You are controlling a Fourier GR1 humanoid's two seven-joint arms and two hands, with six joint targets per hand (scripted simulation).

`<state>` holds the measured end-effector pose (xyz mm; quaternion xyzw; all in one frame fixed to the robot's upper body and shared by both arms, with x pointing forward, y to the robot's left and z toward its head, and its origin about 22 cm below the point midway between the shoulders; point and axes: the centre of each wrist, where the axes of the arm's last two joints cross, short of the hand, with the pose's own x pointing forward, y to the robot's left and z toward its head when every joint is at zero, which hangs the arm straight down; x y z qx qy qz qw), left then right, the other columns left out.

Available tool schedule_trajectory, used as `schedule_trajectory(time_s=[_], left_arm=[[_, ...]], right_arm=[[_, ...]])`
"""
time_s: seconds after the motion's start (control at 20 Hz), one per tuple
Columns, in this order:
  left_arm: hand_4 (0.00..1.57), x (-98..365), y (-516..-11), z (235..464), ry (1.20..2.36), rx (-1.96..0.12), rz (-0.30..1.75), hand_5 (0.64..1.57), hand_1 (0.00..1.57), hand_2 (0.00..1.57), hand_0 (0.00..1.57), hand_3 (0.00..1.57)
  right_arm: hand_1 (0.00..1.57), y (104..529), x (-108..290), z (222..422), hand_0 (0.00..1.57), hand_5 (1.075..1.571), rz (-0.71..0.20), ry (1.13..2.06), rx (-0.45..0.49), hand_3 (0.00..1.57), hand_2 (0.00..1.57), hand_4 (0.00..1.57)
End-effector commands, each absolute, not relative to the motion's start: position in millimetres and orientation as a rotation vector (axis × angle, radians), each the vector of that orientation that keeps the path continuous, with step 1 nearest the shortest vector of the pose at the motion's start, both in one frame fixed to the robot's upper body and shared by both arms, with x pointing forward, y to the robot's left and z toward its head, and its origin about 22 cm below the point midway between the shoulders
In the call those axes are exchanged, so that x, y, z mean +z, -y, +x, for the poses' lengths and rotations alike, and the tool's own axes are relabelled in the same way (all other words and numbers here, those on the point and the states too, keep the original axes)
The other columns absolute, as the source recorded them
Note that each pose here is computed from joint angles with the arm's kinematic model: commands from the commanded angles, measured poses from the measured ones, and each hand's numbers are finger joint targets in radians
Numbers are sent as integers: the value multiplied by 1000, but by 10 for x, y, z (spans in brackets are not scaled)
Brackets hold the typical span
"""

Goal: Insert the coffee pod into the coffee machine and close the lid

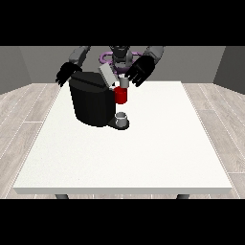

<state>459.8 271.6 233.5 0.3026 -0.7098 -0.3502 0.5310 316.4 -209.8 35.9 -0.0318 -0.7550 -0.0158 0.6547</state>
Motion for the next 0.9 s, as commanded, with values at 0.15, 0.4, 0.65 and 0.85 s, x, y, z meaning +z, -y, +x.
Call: schedule_trajectory(time_s=[0.15,0.4,0.65,0.85], left_arm=[[503,2237,-2546,4601,1730,-877,714,1571,1326,1335,1326,1233],[506,2278,-2425,4638,1698,-886,700,1571,1251,1294,1251,1208],[492,2327,-2755,4604,1704,-870,715,1571,1185,1262,1185,1197],[521,2158,-2555,4633,1664,-891,708,1571,1204,1279,1204,1208]], right_arm=[[0,2278,231,3165,0,1571,-79,1733,-100,0,0,499],[0,2136,442,3241,0,1571,-52,1708,-72,0,0,513],[0,2195,337,3116,0,1571,-53,1734,-54,0,0,481],[0,2154,414,3161,0,1571,-65,1722,-53,0,0,448]])
